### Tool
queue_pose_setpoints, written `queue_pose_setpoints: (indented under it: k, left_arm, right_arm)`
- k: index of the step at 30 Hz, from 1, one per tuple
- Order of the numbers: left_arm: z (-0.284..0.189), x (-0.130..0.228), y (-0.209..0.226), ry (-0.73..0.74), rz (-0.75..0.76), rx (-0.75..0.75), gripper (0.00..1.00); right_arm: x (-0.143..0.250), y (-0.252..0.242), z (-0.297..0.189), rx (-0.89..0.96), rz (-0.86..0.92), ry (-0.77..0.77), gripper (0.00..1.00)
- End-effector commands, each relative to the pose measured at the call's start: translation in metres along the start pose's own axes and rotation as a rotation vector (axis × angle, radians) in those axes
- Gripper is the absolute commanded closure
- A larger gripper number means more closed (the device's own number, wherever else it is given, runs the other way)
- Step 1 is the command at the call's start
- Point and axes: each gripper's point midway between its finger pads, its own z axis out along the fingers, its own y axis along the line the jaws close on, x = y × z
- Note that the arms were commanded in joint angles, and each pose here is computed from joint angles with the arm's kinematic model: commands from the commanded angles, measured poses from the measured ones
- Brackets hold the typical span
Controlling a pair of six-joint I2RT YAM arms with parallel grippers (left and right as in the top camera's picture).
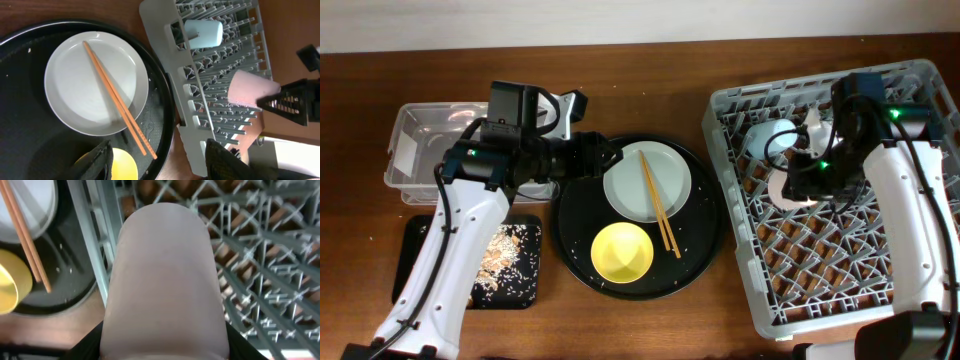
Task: Sort waste into correct bins and load items into the dishwasher rack
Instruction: 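Lower the pink cup upside down into the dish rack with the right gripper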
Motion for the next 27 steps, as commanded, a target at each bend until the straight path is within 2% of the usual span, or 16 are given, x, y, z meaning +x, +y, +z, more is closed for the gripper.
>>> queue_pose_setpoints:
  k: [1,7,15,21,27]
  left_arm:
    - [-0.003,-0.001,-0.002,-0.011,0.029,-0.009,0.42]
    - [-0.003,0.000,-0.001,-0.008,0.026,-0.010,0.42]
    - [-0.003,0.002,-0.001,0.001,0.020,-0.013,0.42]
    - [-0.003,0.003,0.000,0.003,0.018,-0.014,0.42]
    - [-0.003,0.004,0.000,0.009,0.014,-0.015,0.41]
  right_arm:
    - [0.009,0.002,0.002,-0.017,0.016,0.035,0.60]
    - [0.012,0.004,0.036,-0.050,0.020,0.057,0.60]
    - [0.007,0.006,0.052,-0.071,0.017,0.034,0.59]
    - [0.004,0.006,0.045,-0.066,0.015,0.022,0.61]
    - [-0.013,0.009,0.008,-0.062,0.005,-0.051,0.60]
